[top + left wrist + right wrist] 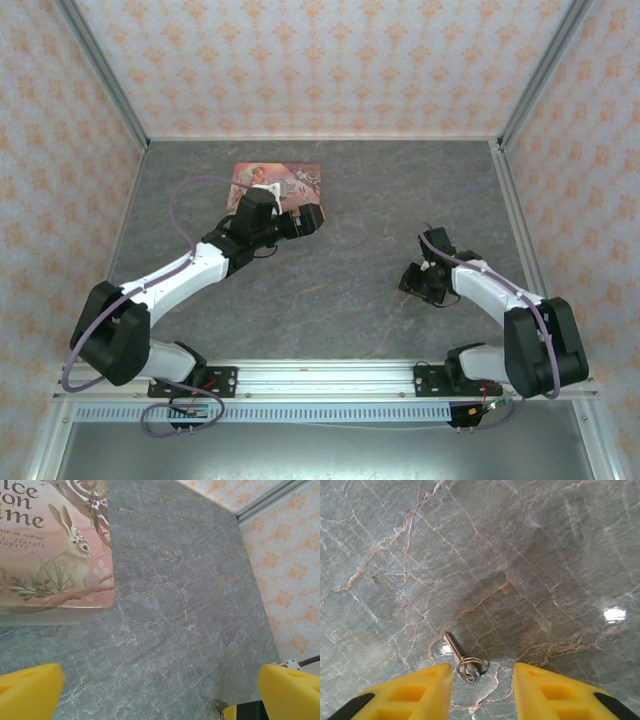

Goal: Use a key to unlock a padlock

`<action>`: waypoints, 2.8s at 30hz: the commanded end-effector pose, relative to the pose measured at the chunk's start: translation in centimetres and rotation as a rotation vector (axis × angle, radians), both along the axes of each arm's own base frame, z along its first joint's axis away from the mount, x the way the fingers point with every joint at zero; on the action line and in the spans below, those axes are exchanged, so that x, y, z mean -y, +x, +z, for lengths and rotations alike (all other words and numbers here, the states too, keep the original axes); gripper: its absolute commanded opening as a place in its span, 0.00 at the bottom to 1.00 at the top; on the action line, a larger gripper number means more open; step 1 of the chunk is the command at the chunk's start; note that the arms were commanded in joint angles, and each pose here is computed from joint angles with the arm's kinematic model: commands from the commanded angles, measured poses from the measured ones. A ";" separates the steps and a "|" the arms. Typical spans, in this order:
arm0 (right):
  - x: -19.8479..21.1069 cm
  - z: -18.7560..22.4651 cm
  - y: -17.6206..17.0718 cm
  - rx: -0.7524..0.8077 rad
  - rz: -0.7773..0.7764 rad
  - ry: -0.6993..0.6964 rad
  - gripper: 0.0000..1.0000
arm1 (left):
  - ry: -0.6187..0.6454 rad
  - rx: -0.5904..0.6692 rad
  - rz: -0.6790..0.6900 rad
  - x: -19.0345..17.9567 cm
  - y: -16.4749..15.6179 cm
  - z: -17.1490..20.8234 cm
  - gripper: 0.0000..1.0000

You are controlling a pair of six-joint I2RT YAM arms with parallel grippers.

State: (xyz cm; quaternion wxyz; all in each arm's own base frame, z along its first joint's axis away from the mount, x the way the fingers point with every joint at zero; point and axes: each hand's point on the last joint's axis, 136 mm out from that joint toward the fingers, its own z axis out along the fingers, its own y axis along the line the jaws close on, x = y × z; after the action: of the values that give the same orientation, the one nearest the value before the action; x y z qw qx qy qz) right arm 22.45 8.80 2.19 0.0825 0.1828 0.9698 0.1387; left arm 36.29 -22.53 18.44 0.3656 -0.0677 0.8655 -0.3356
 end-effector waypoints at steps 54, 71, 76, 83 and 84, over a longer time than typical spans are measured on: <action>-2.9 1.0 0.4 0.011 0.129 -0.100 0.10 | 0.043 0.001 0.021 -0.1 0.5 1.1 1.00; -7.1 8.5 3.9 0.368 0.123 0.200 0.00 | -0.104 0.066 0.023 0.6 0.4 6.2 1.00; -9.9 15.8 6.0 0.671 0.152 0.439 0.00 | -0.215 0.125 -0.054 2.1 -0.2 10.0 0.97; -12.4 24.9 6.2 0.967 0.310 0.613 0.00 | -0.359 0.227 -0.242 4.8 -1.8 15.6 0.80; -12.6 25.7 6.1 0.983 0.341 0.619 0.00 | -0.363 0.239 -0.261 5.0 -2.0 16.1 0.78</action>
State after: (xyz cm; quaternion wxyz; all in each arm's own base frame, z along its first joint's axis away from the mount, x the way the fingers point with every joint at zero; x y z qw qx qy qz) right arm 28.77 19.84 21.89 0.3863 0.0247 0.8087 0.4429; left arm 35.80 -25.92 29.47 0.3843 -0.0374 0.7892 -0.4775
